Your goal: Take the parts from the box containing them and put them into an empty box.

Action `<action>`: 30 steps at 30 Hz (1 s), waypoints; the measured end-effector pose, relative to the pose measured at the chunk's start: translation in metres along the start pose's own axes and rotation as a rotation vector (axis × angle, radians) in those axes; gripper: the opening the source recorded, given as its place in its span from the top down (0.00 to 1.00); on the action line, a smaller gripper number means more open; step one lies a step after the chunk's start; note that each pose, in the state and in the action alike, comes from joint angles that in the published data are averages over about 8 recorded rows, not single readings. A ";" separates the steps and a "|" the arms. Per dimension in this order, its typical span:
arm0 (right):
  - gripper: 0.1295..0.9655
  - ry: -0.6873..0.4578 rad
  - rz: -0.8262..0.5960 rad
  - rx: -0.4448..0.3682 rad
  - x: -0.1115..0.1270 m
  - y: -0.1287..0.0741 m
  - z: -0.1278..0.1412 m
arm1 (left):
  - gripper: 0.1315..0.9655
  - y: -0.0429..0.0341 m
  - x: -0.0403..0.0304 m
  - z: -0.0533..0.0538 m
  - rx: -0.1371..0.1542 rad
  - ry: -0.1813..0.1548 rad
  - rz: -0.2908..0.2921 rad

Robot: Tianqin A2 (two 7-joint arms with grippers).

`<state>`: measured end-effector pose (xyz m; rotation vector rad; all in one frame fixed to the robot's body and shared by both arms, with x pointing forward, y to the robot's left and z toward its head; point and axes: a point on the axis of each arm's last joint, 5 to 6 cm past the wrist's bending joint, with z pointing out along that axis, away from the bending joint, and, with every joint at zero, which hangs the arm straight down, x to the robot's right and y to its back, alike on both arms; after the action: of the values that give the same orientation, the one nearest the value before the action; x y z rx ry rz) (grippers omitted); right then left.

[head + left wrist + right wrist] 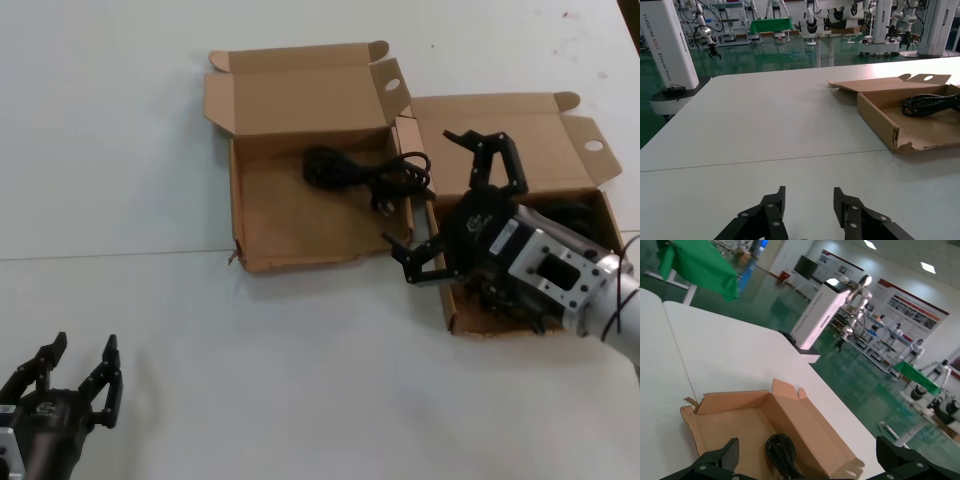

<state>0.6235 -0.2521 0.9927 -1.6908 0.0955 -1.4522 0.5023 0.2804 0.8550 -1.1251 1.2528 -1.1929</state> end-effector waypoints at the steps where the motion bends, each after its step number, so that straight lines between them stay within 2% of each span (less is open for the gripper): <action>1: 0.00 0.006 0.008 -0.002 -0.002 0.001 -0.001 | 0.75 0.0000 0.0000 0.000 0.000 0.000 0.000; 3: 0.00 0.017 0.025 -0.006 -0.006 0.003 -0.003 | 0.73 0.0000 0.0000 0.000 0.000 0.000 0.000; 11: 0.00 0.064 0.093 -0.028 -0.022 0.010 -0.013 | 0.49 0.0000 0.0000 0.000 0.000 0.000 0.000; 15: 0.00 0.088 0.126 -0.042 -0.030 0.014 -0.019 | 0.49 0.0000 0.0000 0.000 0.000 0.000 0.000; 23: 0.00 0.139 0.193 -0.073 -0.045 0.021 -0.031 | 0.25 0.0000 0.0000 0.000 0.000 0.000 0.000; 30: 0.00 0.182 0.249 -0.106 -0.058 0.027 -0.043 | 0.13 0.0000 0.0000 0.000 0.000 0.000 0.000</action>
<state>0.5822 -0.2590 0.9280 -1.5629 0.4736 -1.4286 0.5023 0.2804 0.8550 -1.1250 1.2528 -1.1928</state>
